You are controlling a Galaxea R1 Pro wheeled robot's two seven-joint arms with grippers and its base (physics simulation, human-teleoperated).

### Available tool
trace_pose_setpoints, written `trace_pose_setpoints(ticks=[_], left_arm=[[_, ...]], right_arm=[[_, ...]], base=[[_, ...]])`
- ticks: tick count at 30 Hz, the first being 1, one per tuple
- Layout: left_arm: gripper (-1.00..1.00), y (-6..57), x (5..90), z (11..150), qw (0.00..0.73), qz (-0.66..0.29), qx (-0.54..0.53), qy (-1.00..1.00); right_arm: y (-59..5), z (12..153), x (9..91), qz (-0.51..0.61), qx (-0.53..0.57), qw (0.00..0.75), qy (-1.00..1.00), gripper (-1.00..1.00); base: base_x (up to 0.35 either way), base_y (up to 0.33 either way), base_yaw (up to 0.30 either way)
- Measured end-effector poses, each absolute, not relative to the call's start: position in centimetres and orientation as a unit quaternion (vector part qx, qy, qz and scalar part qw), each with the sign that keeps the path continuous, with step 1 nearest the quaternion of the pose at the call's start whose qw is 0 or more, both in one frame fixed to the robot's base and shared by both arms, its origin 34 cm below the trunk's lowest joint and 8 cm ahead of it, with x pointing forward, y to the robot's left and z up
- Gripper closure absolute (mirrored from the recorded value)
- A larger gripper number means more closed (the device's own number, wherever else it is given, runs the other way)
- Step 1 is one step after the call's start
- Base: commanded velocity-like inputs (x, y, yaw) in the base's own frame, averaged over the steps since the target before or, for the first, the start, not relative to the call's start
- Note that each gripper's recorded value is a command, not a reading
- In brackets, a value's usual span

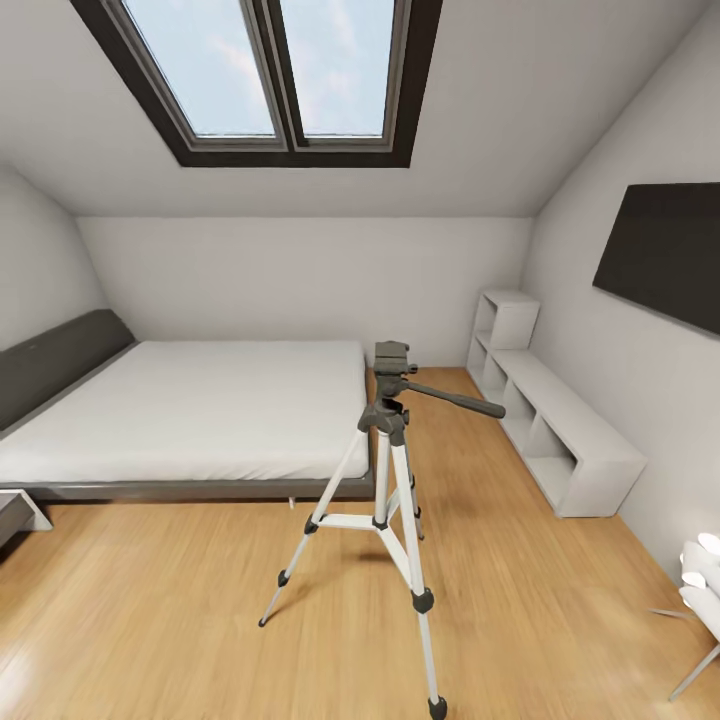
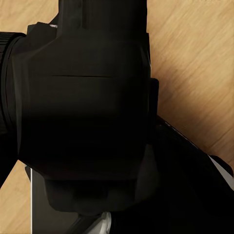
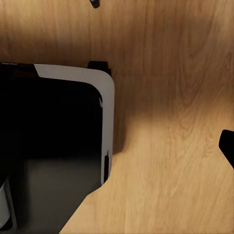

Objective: Attach the digital camera to the camera tripod in the bedroom.

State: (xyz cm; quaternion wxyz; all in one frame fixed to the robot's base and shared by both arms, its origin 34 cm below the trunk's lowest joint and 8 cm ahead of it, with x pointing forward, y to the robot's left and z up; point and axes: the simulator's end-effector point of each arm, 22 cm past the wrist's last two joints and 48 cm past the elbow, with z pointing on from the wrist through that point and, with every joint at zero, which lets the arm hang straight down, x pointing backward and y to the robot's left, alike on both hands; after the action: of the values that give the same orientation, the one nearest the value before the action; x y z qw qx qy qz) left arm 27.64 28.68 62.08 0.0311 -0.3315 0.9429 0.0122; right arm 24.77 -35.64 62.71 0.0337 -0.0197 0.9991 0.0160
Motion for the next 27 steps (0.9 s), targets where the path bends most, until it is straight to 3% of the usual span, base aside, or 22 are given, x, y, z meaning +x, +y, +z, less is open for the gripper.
trace_pose_setpoints(ticks=[27], left_arm=[[1.0,28.5,27.7,62.1,0.031,0.011,-0.33,0.943]], right_arm=[[-37.1,62.8,25.1,-0.009,-0.03,0.033,0.999,-1.0]], base=[[0.0,0.0,0.0]])
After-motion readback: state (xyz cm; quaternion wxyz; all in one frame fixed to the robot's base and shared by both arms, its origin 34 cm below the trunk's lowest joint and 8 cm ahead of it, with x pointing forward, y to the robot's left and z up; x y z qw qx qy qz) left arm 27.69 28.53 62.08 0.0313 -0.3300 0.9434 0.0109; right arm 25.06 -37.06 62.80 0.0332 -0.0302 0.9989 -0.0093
